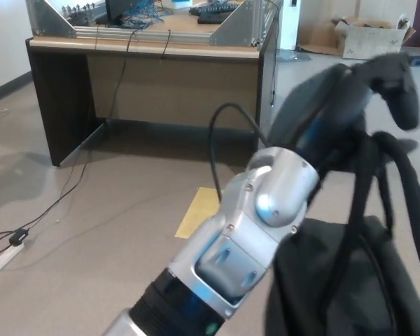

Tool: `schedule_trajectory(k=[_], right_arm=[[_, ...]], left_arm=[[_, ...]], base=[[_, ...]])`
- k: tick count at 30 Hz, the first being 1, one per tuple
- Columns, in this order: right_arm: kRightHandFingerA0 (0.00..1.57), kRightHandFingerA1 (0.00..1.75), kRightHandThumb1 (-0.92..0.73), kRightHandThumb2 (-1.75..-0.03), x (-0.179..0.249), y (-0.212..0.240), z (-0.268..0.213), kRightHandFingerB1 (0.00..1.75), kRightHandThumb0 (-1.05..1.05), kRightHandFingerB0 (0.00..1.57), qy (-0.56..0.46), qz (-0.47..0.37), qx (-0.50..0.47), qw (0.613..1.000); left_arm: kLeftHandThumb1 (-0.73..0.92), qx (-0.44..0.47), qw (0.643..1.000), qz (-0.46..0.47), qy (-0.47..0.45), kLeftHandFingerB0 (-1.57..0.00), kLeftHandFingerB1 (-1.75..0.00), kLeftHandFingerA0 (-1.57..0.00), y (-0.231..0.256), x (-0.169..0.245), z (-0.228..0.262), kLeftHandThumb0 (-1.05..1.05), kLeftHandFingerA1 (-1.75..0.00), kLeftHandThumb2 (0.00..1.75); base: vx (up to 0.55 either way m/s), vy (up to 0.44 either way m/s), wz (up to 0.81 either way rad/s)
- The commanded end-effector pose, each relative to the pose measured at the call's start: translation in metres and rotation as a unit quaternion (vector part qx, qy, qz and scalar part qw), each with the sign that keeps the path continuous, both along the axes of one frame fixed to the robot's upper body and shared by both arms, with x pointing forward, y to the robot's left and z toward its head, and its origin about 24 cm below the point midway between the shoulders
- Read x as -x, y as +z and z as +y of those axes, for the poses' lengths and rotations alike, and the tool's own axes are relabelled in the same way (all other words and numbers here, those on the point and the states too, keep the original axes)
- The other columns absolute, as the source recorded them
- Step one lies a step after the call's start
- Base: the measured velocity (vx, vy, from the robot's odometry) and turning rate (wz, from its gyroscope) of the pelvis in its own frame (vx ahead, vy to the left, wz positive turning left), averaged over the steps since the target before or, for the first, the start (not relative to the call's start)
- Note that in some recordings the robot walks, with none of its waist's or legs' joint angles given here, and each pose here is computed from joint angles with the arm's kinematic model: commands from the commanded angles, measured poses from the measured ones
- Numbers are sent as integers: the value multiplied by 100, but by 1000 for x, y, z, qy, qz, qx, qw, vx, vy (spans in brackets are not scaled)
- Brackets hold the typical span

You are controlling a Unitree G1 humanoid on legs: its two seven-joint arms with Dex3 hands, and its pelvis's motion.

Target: A person hands over a black lunchbag to the robot and the robot uses its left hand to grab the strips of the lunchbag, the gives it back to the person.

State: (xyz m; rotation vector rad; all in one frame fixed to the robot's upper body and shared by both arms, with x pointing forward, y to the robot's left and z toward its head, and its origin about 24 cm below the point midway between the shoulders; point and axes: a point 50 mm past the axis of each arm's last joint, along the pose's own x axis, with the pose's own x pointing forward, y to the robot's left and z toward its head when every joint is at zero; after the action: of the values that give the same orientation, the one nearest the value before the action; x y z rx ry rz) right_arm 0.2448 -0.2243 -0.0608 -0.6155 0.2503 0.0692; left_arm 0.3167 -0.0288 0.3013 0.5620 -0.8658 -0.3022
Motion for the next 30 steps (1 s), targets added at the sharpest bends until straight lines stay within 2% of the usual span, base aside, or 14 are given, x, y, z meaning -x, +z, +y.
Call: schedule_trajectory(k=[1, 7, 13, 14, 17, 23, 30], right_arm=[[37, 56, -57, -92, 3, -1, -5, 53, -58, 36, 14, 11, 7, 1000], [37, 55, -56, -90, 0, 0, -4, 53, -58, 38, 9, 11, 2, 1000], [37, 56, -55, -92, 0, 1, -4, 54, -54, 37, 11, 9, -2, 1000], [44, 45, -69, -61, 0, 1, -4, 42, -50, 47, 13, 7, 3, 1000], [44, 45, -70, -61, -3, 4, -5, 43, -51, 48, 15, 3, 5, 1000], [44, 45, -68, -60, -2, 3, -6, 45, -47, 51, 6, -1, -12, 1000], [44, 43, -69, -61, -3, 3, -6, 44, -48, 52, 2, 2, -6, 1000]], left_arm=[[65, 188, 967, -158, 68, -59, -175, -78, 23, 1, 56, -16, -175, 55], [64, 218, 953, -188, 97, -61, -175, -80, 32, 1, 90, -17, -175, 56], [67, 204, 937, -248, 136, -59, -175, -79, 34, 7, 122, -18, -175, 56], [67, 203, 935, -256, 139, -60, -175, -80, 34, 8, 127, -19, -175, 56], [67, 183, 925, -284, 174, -63, -175, -84, 29, 13, 150, -21, -175, 57], [65, 142, 927, -283, 200, -58, -175, -79, -2, 22, 192, -19, -175, 55], [67, 105, 934, -242, 243, -61, -175, -80, -63, 44, 241, -16, -175, 55]], base=[[0, 0, 0], [0, 0, 0], [0, 0, 0], [0, 0, 0], [0, 0, 0], [0, 0, 0], [0, 0, 0]])
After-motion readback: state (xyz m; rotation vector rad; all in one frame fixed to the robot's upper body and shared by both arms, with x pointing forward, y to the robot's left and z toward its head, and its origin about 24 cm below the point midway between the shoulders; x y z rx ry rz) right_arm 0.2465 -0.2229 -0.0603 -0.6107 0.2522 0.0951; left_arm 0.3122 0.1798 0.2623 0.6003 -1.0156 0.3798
